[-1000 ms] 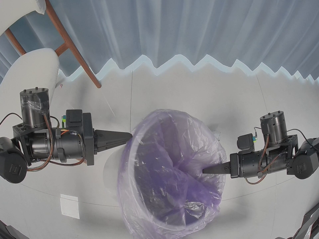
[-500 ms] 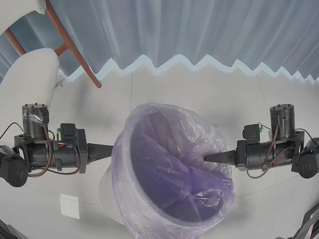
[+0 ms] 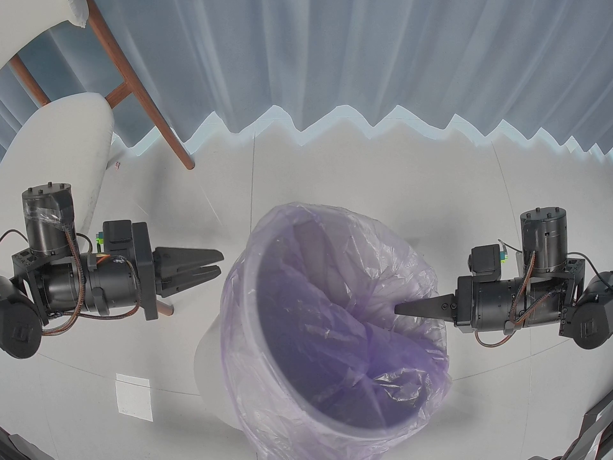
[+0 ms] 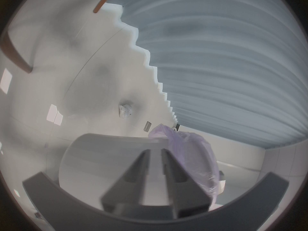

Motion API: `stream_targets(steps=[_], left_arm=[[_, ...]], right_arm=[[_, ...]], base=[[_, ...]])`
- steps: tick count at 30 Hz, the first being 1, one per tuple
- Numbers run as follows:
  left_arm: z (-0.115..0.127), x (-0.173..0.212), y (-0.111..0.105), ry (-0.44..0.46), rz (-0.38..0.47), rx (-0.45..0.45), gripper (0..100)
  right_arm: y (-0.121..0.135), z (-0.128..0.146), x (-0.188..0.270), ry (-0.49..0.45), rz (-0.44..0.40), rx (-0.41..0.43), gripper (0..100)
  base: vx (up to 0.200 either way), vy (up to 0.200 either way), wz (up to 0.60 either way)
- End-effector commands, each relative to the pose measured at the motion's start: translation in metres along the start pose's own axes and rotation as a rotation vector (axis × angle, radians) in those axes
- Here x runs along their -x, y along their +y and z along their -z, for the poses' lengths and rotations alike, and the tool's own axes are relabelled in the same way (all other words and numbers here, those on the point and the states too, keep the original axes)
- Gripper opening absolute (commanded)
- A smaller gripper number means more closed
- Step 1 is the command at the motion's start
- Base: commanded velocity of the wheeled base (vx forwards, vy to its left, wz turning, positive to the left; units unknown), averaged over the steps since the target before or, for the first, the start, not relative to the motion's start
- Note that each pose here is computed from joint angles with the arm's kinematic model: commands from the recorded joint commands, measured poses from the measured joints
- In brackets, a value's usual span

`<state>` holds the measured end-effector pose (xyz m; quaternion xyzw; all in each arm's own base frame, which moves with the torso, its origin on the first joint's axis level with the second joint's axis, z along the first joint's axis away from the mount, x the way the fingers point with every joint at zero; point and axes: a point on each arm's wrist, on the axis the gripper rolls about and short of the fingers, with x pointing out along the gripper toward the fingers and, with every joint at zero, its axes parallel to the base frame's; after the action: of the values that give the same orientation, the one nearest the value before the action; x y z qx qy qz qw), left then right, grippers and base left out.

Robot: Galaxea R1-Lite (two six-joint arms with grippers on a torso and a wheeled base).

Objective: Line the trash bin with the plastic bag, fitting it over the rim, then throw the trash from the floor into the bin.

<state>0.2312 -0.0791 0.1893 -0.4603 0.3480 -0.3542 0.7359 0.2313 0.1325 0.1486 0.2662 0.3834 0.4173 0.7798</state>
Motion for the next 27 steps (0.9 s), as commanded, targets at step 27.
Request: stream_targets(steps=[27], left_arm=[[-0.014,-0.043,-0.033,0.058,0.16,0.041,100]], right_arm=[[-0.008,0.004,-0.005,0.003,0.007,-0.003,0]], base=[[0.0,0.0,0.0]])
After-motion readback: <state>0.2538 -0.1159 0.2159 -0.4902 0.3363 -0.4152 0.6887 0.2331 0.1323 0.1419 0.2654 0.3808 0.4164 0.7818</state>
